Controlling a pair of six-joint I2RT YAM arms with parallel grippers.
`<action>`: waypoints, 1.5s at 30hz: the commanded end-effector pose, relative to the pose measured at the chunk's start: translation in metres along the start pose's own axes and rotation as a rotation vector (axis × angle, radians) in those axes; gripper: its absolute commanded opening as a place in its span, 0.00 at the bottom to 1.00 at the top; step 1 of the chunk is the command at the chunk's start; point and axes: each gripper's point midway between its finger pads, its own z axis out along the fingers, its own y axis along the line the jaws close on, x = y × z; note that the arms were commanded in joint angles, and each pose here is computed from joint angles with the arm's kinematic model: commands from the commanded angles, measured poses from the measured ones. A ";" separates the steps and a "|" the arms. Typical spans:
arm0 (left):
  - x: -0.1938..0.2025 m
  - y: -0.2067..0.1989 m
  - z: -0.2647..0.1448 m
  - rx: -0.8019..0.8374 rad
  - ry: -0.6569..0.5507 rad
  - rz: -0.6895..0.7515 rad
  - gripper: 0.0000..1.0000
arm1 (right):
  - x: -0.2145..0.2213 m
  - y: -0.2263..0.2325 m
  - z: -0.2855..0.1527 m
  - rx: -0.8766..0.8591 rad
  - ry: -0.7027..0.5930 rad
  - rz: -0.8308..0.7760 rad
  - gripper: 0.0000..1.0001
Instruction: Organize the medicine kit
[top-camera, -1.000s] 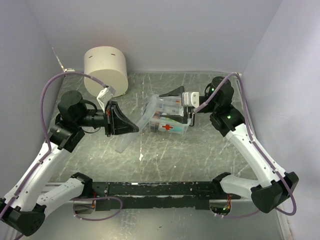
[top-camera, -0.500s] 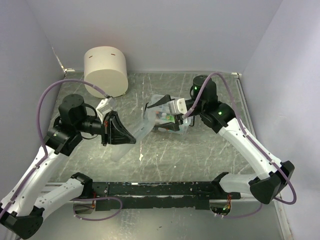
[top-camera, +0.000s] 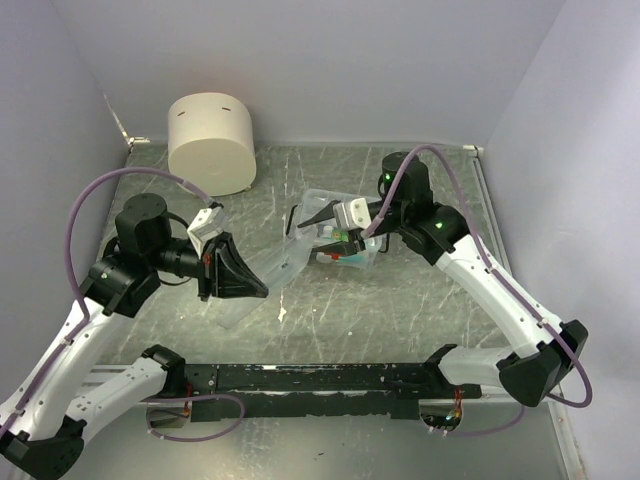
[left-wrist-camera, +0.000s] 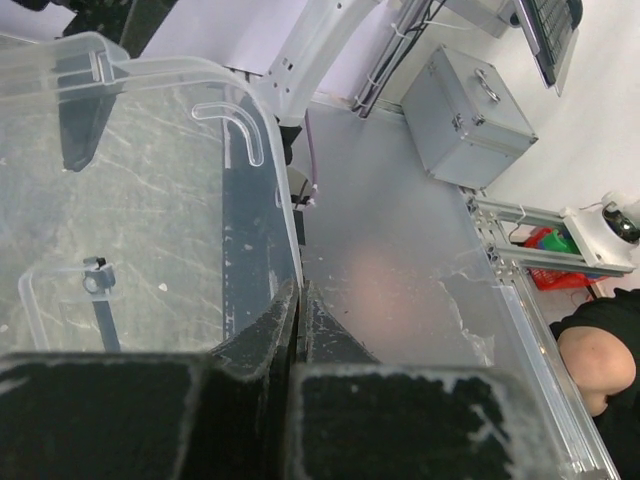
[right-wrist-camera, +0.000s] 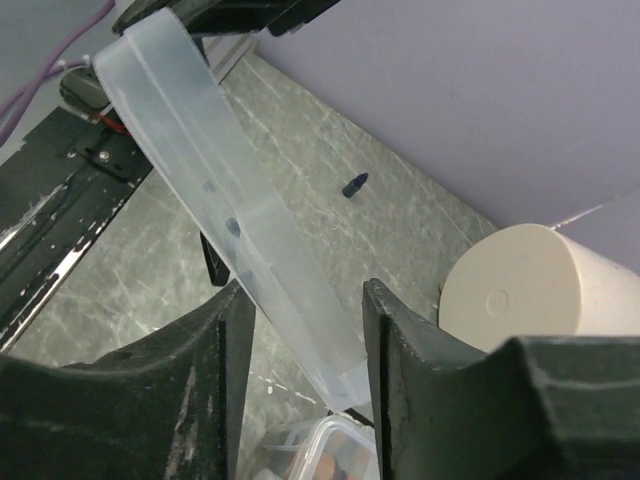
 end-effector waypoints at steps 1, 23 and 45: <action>-0.008 -0.012 -0.001 0.040 -0.002 0.081 0.07 | -0.007 0.013 0.001 -0.072 -0.027 0.006 0.38; -0.017 -0.001 -0.002 -0.044 0.002 0.091 0.23 | -0.012 0.027 0.010 -0.146 -0.069 0.093 0.18; -0.101 0.063 -0.060 -0.731 -0.253 0.239 0.90 | 0.002 0.020 0.002 0.112 -0.025 0.337 0.00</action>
